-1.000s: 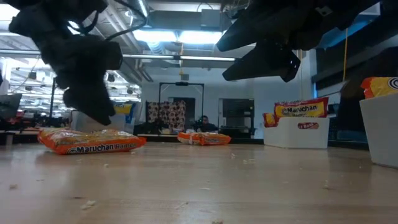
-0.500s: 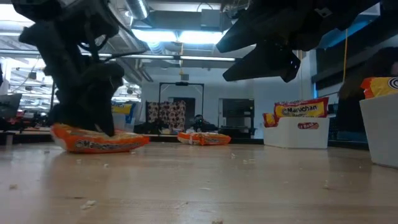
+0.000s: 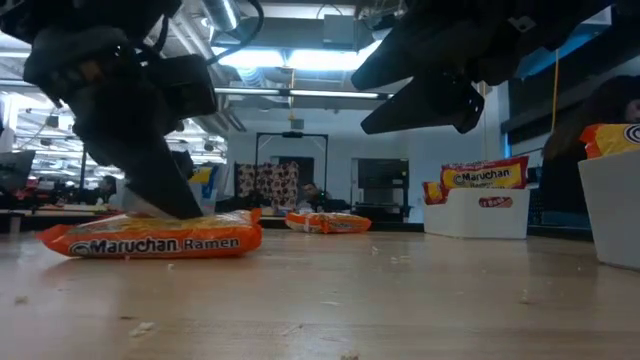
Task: Sort Maruchan noodles
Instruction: Put the bottom orange noodle pack into the gray bin
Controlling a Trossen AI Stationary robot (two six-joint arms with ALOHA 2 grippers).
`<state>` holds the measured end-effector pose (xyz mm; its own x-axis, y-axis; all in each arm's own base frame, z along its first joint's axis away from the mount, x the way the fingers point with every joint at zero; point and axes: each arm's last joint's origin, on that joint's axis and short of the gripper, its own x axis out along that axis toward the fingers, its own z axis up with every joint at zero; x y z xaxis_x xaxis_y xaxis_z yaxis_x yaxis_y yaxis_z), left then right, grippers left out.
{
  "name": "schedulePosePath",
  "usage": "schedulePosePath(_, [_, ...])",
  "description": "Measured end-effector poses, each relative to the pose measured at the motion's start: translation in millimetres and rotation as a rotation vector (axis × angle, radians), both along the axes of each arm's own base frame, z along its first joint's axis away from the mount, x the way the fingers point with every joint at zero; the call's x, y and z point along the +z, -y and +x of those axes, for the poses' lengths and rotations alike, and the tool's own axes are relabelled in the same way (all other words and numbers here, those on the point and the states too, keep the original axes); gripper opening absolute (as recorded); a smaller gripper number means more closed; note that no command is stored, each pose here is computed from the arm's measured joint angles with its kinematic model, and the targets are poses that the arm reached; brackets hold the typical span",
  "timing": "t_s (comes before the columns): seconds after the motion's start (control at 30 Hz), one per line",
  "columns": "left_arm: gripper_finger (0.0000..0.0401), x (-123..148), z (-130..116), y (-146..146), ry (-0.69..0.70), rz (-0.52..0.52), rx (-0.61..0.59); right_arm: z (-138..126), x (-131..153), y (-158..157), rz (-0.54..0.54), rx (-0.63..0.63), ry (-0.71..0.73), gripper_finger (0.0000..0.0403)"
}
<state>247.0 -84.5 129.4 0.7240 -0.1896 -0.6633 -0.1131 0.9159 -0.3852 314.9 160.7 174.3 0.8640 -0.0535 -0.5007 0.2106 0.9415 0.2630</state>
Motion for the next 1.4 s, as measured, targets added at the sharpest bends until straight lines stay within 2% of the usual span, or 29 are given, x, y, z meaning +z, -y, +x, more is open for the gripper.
schedulePosePath(0.1, [0.0215,3,4,3,-0.007,-0.054,0.017,0,0,0,0.005,0.000,0.005,0.0261])
schedulePosePath(0.23, [0.0215,25,9,12,0.052,-0.123,-0.050,3,4,1,0.024,-0.005,0.036,0.0261])
schedulePosePath(0.47, [0.0215,38,-6,35,0.015,-0.117,-0.104,19,7,27,0.171,-0.039,0.051,0.0261])
schedulePosePath(0.57, [0.0215,29,-18,48,-0.041,-0.032,-0.087,28,10,43,0.198,-0.039,0.047,0.0261])
schedulePosePath(0.63, [0.0215,22,-25,55,-0.049,0.072,-0.047,36,12,55,0.219,-0.032,0.049,0.0261])
schedulePosePath(0.73, [0.0215,13,-29,62,-0.008,0.226,0.042,50,9,72,0.229,-0.018,0.029,0.0261])
schedulePosePath(0.8, [0.0215,5,-29,64,-0.005,0.292,0.074,63,7,82,0.244,-0.005,0.026,0.0261])
schedulePosePath(1.13, [0.0215,-22,-22,81,0.007,0.282,-0.001,118,-16,121,0.327,0.117,-0.041,0.0261])
schedulePosePath(1.4, [0.0215,-21,-27,89,0.032,0.314,-0.060,142,-36,136,0.416,0.155,-0.232,0.0261])
